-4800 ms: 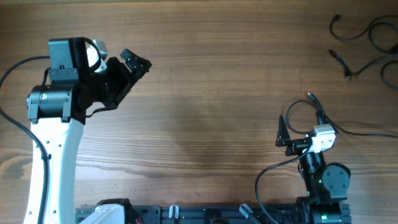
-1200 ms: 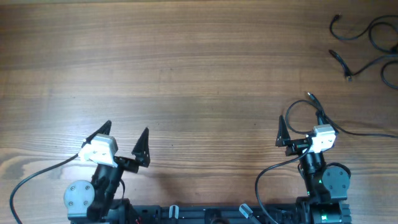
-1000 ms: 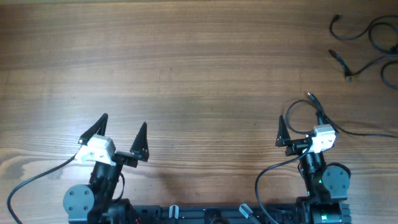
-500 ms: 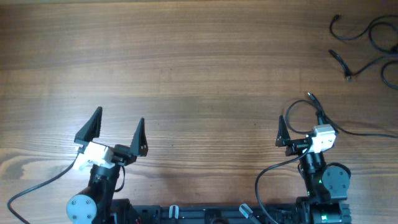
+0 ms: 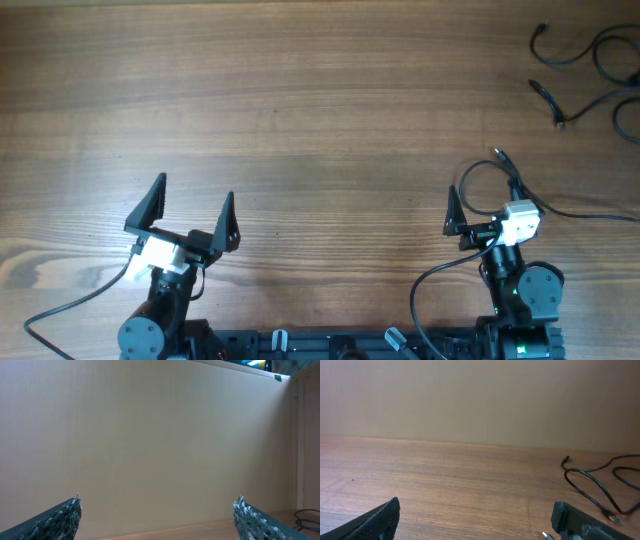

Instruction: Untangle cables

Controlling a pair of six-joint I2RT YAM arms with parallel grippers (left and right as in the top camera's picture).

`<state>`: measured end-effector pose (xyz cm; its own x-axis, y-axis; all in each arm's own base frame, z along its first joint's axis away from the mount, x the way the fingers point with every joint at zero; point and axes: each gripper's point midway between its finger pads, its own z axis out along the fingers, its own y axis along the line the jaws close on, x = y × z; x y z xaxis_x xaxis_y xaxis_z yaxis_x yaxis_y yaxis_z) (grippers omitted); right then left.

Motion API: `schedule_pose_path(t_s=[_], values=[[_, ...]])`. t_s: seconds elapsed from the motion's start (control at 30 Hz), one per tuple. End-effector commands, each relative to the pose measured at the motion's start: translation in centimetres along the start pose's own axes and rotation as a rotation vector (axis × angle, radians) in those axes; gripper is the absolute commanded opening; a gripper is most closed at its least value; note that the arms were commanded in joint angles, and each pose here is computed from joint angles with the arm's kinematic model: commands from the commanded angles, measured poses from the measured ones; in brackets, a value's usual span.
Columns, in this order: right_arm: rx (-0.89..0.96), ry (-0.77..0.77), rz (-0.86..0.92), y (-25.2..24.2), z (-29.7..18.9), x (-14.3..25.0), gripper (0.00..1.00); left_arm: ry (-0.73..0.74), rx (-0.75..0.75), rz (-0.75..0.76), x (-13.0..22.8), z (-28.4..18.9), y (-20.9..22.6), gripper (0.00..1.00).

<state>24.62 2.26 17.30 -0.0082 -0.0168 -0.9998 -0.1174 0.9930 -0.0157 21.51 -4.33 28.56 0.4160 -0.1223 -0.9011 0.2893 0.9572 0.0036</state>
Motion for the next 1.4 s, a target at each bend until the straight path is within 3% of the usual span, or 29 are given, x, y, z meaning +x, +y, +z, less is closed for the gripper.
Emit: schedule_pose_path(t_s=[0.0,0.2,0.47,0.73,1.37], values=[[0.014,-0.011,-0.009,-0.3,-0.1,-0.2,1.00,-0.010,0.006,0.017,0.0,-0.1,-0.1,1.00],[0.015,-0.011,-0.009,-0.3,-0.1,-0.2,1.00,0.071,-0.034,-0.009,2.0,-0.2,0.7,1.00],[0.014,-0.011,-0.009,-0.3,-0.1,-0.2,1.00,0.284,-0.312,-0.128,7.8,-2.0,4.9,1.00],[0.015,-0.011,-0.009,-0.3,-0.1,-0.2,1.00,0.474,-0.383,-0.142,12.1,-4.2,5.8,1.00],[0.014,-0.011,-0.009,-0.3,-0.1,-0.2,1.00,0.498,-0.338,-0.096,12.4,-4.2,5.3,1.00]])
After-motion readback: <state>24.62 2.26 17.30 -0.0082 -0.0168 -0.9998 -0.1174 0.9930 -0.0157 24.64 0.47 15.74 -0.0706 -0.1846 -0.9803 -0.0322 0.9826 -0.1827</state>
